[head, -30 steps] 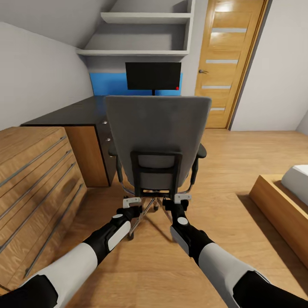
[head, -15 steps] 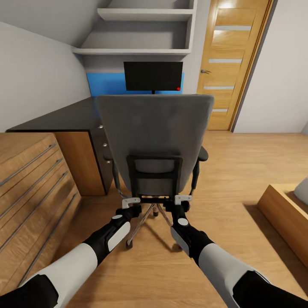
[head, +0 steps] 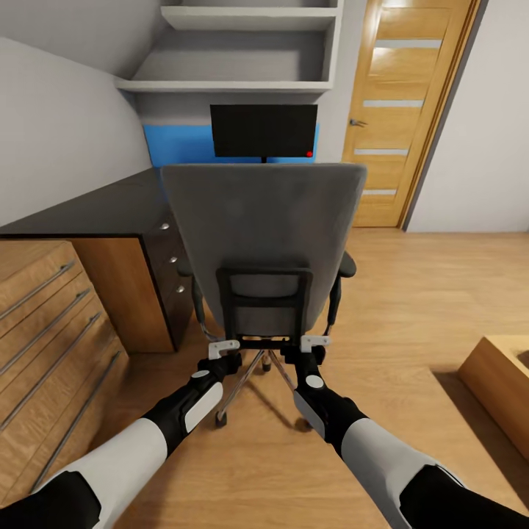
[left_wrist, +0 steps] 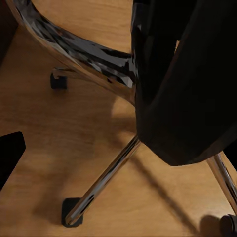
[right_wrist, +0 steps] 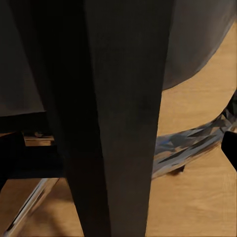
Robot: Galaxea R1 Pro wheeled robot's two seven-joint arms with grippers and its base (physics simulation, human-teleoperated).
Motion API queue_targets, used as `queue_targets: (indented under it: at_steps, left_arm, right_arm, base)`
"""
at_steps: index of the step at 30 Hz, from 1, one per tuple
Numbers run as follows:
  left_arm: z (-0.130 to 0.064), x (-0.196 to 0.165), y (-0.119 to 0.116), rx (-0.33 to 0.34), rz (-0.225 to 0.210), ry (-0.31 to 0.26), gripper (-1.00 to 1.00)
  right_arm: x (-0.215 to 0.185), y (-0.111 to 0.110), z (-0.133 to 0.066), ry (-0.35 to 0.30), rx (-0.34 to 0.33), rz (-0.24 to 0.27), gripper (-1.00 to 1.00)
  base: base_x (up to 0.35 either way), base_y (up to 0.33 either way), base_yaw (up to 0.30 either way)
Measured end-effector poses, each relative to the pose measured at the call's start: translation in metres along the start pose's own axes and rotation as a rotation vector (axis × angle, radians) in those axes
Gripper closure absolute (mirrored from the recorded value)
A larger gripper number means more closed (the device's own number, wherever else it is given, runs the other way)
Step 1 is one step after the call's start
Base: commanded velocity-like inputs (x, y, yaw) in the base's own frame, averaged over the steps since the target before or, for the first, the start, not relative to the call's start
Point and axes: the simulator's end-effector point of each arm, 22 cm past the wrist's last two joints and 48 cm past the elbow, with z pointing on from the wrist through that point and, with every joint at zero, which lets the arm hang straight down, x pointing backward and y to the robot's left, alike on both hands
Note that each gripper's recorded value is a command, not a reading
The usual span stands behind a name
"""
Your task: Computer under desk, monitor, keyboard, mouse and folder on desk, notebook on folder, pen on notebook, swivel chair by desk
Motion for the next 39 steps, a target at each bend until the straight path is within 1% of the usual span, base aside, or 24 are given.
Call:
queue_targets:
  at_steps: [8, 25, 27, 39]
  left_arm:
    - [0.0019, 0.0035, 0.0018, -0.006, 0.003, 0.006, -1.0]
    - [0.0027, 0.0089, 0.0037, -0.01, 0.009, 0.016, -1.0]
    - [0.0027, 0.0092, 0.0043, -0.011, 0.008, 0.016, -1.0]
    - [0.0028, 0.0088, 0.0042, -0.009, 0.009, 0.016, -1.0]
  right_arm:
    - [0.0044, -0.0005, 0.001, 0.007, 0.002, 0.001, -1.0]
    - [0.0035, -0.0004, 0.0012, 0.004, 0.002, -0.004, -1.0]
    - [0.0021, 0.0005, 0.0013, 0.0, -0.001, -0.01, -1.0]
    - [0.0022, 0.0003, 0.0012, 0.0, 0.0, -0.009, -1.0]
  base:
    - [0.327, -0.081, 0.122]
    - [0.322, -0.14, 0.006]
    - [0.32, -0.067, 0.0]
    - [0.327, -0.007, 0.0]
